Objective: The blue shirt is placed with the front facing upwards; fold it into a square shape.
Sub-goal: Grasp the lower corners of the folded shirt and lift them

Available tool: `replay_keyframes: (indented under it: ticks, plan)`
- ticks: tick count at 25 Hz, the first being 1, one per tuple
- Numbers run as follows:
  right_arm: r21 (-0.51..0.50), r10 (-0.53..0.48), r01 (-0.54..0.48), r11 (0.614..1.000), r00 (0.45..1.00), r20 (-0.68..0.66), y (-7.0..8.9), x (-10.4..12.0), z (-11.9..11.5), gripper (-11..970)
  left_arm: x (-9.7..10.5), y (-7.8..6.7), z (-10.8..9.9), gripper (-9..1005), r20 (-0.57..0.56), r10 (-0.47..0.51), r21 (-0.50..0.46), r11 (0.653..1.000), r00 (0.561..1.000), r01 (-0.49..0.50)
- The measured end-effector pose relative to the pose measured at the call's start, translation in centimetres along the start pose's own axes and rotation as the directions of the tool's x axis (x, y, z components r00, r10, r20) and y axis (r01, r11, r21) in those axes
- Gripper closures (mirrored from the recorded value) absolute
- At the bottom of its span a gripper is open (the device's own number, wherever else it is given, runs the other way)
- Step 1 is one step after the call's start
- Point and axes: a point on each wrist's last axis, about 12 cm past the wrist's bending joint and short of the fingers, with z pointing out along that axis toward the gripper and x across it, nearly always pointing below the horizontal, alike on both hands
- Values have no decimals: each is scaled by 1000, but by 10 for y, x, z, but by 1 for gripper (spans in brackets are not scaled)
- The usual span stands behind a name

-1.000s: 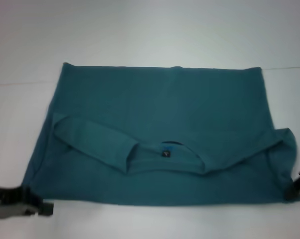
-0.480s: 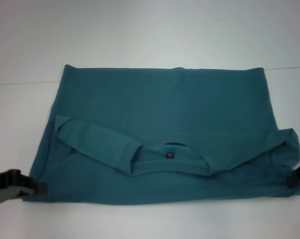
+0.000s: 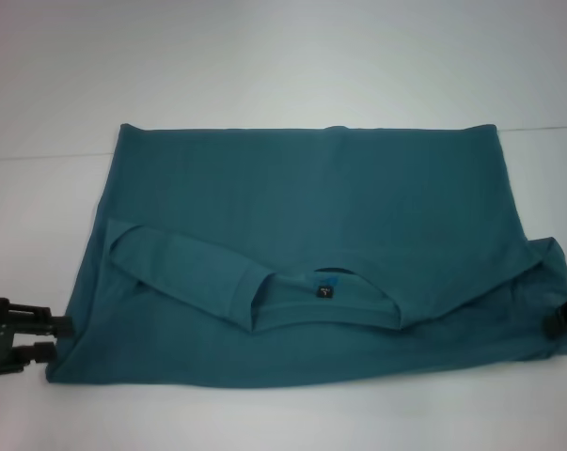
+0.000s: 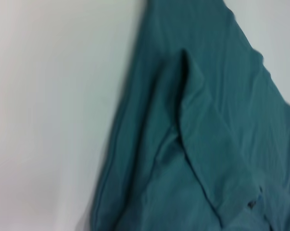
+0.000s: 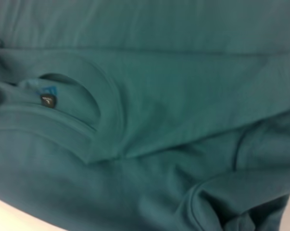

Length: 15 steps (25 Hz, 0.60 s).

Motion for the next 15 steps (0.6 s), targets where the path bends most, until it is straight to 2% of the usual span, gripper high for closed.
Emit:
replay_keyframes:
  ticks: [5,11,15]
  plan:
    - [-73,7,-3,997,999,52,2,-4,-11,884,3,5,5,543,-20,-58,-3,998,998,58]
    - [-82,4,0,997,998,55,2,-4,-12,884,5,14,10,336,-2,-118,-52,992,993,118]
    - [-85,0,5,996,998,55,3,-4,-12,884,4,18,10,253,23,-139,-61,988,990,140]
